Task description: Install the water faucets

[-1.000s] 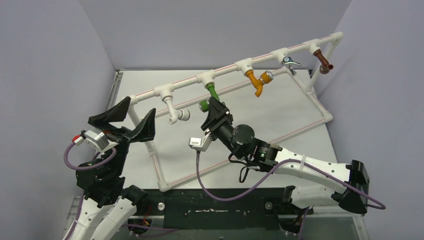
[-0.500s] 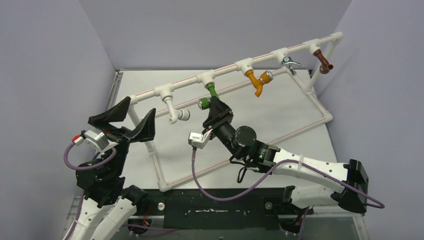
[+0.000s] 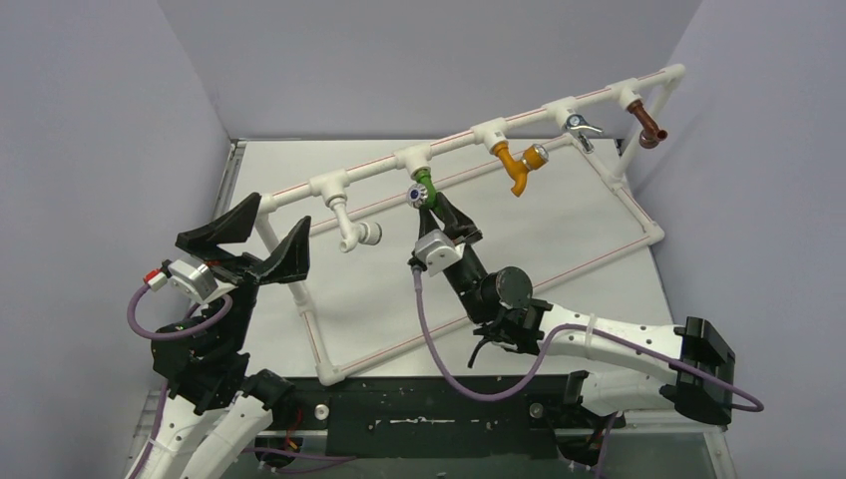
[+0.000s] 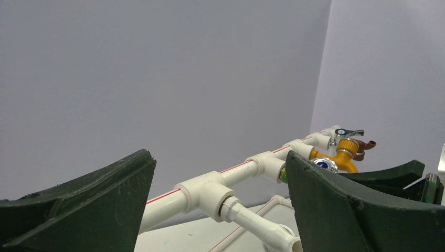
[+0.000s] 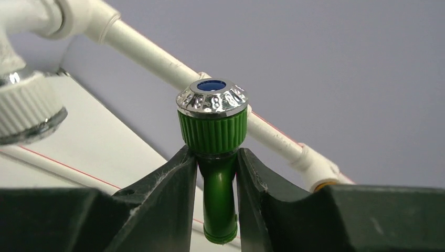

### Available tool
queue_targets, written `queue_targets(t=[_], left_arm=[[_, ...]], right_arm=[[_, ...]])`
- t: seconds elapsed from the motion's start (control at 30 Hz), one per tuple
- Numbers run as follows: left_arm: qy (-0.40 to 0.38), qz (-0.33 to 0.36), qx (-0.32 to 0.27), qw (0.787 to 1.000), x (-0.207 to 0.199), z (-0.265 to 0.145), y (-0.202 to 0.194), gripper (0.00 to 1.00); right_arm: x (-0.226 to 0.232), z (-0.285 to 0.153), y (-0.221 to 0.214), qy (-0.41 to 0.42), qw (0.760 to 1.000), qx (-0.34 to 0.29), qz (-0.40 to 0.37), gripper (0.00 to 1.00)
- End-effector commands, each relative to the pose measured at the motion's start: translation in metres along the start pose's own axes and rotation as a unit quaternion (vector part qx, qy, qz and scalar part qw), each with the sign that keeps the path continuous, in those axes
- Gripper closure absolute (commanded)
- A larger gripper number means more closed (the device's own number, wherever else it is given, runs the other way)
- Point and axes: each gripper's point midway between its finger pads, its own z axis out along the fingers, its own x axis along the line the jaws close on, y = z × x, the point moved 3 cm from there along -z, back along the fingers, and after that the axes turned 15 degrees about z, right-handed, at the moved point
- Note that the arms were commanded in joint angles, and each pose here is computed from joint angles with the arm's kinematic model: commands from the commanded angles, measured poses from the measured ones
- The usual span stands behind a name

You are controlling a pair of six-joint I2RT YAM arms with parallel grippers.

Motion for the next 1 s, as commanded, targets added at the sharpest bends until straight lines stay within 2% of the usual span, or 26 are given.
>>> queue_targets(t=[0.0, 0.2, 0.43, 0.6, 0.73, 0.9, 0.97], left_arm=[[0.004, 0.001, -0.017, 1.000, 0.002, 0.001, 0.011, 0.06], [0.007, 0.000, -0.018, 1.000, 0.003, 0.000, 0.012, 0.06], [0.005, -0.002, -0.021, 1.000, 0.002, 0.000, 0.013, 0.06], [0.006, -0.002, -0.024, 1.000, 0.003, -0.001, 0.016, 0.06], [0.005, -0.003, -0.026, 1.000, 0.002, -0.001, 0.016, 0.06], [0.005, -0.002, -0.025, 1.000, 0.002, -0.001, 0.016, 0.06], [0.005, -0.002, -0.026, 1.000, 0.002, -0.001, 0.016, 0.06]], right_arm=[[-0.033, -0.003, 0.023, -0.121, 0.956, -0.049, 0.261, 1.00], [-0.038, 0.006, 0.017, -0.177, 0.883, -0.048, 0.431, 1.00], [-0.050, 0.010, -0.007, -0.244, 0.754, -0.044, 0.608, 1.00], [-0.048, 0.008, -0.016, -0.268, 0.689, -0.047, 0.671, 1.00], [-0.046, 0.006, -0.022, -0.285, 0.621, -0.050, 0.728, 1.00], [-0.040, 0.005, -0.037, -0.324, 0.545, -0.020, 0.773, 1.00], [-0.038, 0.006, -0.039, -0.327, 0.522, -0.013, 0.787, 1.00]])
